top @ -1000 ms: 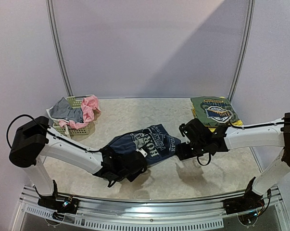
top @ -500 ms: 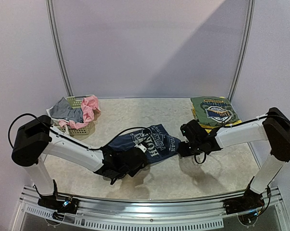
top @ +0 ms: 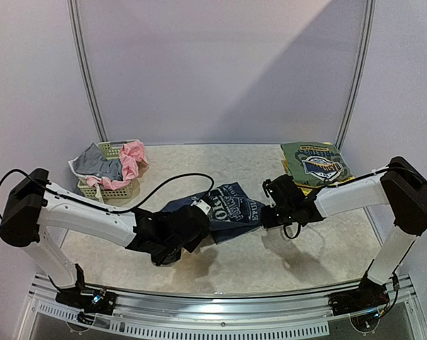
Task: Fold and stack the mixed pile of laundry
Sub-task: Adjust the crumpled tank top at the center of the board.
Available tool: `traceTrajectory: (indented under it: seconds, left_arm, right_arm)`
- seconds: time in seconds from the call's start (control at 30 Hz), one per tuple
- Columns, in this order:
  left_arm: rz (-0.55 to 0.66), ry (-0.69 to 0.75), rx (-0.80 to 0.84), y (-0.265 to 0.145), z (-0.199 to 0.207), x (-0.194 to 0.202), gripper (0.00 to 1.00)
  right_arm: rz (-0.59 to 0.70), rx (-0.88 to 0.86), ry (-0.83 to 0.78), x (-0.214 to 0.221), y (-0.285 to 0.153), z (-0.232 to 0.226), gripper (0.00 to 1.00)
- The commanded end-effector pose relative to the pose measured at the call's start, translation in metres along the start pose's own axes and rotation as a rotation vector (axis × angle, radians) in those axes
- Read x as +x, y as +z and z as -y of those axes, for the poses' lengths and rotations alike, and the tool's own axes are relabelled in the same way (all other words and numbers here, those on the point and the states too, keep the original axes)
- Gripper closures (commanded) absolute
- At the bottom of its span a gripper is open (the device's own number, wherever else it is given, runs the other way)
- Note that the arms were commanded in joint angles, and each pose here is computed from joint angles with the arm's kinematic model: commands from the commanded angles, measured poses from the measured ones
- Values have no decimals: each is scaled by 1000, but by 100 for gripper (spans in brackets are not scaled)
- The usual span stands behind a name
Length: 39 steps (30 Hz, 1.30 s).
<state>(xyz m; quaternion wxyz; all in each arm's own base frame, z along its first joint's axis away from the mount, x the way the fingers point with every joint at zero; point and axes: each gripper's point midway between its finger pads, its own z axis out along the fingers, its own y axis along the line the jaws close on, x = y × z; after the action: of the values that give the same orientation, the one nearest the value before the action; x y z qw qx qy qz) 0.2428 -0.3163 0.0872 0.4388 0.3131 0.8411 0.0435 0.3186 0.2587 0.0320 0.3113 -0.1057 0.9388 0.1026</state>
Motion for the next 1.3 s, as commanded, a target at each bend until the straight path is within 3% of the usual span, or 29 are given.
traceTrajectory:
  seconds: [0.0, 0.17, 0.4, 0.53, 0.7, 0.93, 1.2, 1.27]
  left_arm:
    - [11, -12, -36, -18, -23, -17, 100]
    - [27, 12, -36, -55, -42, -43, 100]
    - [53, 32, 3, -125, -72, -76, 100]
    - [83, 16, -14, -148, -92, -87, 100]
    - [34, -52, 11, -112, -101, -90, 99]
    - [-185, -168, 72, -16, -108, -44, 97]
    - [-290, -216, 98, 58, -111, -16, 99]
    - [-299, -221, 85, 71, -114, -14, 99]
  right_arm:
    - [3, -18, -30, -15, -20, -3, 100]
    - [-113, -179, -103, -15, -72, -32, 100]
    - [-88, -315, -266, -20, -179, -65, 100]
    - [-46, -296, -281, -22, -212, -50, 100]
    - [15, -191, -297, -47, -190, -36, 100]
    - [-184, -36, -213, -45, -86, -6, 100]
    - [-250, 3, -164, -54, -24, 4, 100]
    - [-242, 25, -142, -59, -18, 10, 89]
